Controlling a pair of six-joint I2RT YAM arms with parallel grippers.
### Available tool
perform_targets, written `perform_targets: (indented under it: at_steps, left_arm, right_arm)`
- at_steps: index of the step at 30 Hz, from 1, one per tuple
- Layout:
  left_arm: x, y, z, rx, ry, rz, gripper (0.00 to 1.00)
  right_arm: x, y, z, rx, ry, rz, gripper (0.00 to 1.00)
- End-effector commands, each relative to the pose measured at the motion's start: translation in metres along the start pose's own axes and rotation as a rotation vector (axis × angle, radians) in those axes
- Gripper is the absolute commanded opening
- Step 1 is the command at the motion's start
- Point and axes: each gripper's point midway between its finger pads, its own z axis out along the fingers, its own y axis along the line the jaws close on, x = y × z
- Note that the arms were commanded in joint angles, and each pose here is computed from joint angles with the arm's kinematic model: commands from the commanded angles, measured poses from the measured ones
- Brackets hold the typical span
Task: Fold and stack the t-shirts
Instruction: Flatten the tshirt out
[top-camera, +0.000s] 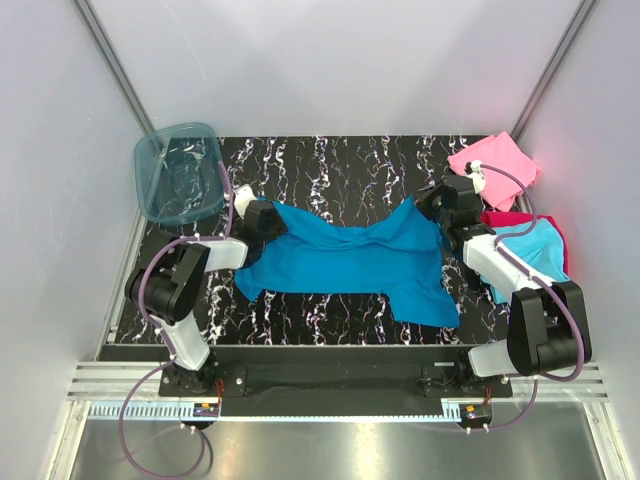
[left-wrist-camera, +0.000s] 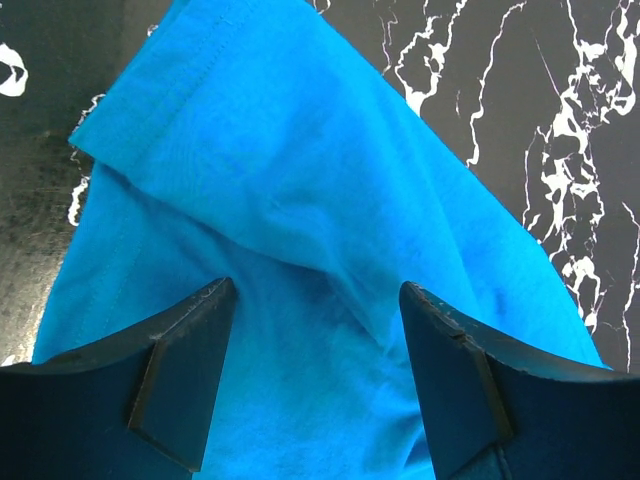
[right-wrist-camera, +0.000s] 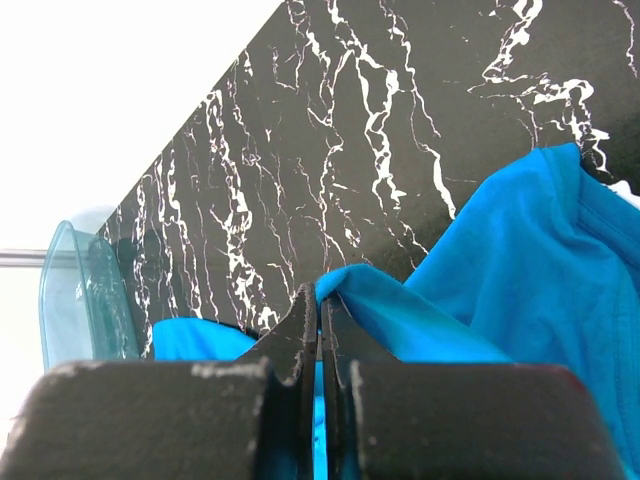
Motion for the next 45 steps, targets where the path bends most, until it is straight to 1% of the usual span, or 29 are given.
perform_targets:
  at_steps: [1, 9, 14, 30, 38, 41, 42, 45]
  left_arm:
    - [-0.025, -0.020, -0.007, 0.062, -0.044, -0.025, 0.71]
    - [-0.045, -0.023, -0.031, 0.076, -0.076, -0.028, 0.71]
    - [-0.053, -0.031, -0.029, 0.085, -0.086, -0.026, 0.71]
    - [-0.024, -0.014, -0.006, 0.041, -0.048, -0.001, 0.70]
    - [-0.025, -0.017, 0.002, 0.042, -0.049, 0.008, 0.69]
    - [-0.024, -0.018, 0.005, 0.042, -0.047, 0.012, 0.53]
    - [-0.025, -0.018, 0.005, 0.042, -0.047, 0.013, 0.42]
    - [-0.028, -0.021, 0.005, 0.048, -0.055, 0.017, 0.28]
  right_arm:
    - [-0.012, 0.016, 0.001, -0.056, -0.033, 0.017, 0.00]
    - [-0.009, 0.015, 0.003, -0.059, -0.023, 0.019, 0.00]
    - [-0.010, 0.016, 0.001, -0.060, -0.026, 0.019, 0.00]
    - [-0.011, 0.016, 0.000, -0.057, -0.027, 0.021, 0.00]
    - [-0.013, 0.014, -0.002, -0.050, -0.035, 0.017, 0.00]
    - [-0.013, 0.013, -0.003, -0.048, -0.036, 0.016, 0.00]
    - [-0.014, 0.013, -0.003, -0.047, -0.041, 0.014, 0.00]
    - [-0.014, 0.013, -0.003, -0.045, -0.041, 0.013, 0.00]
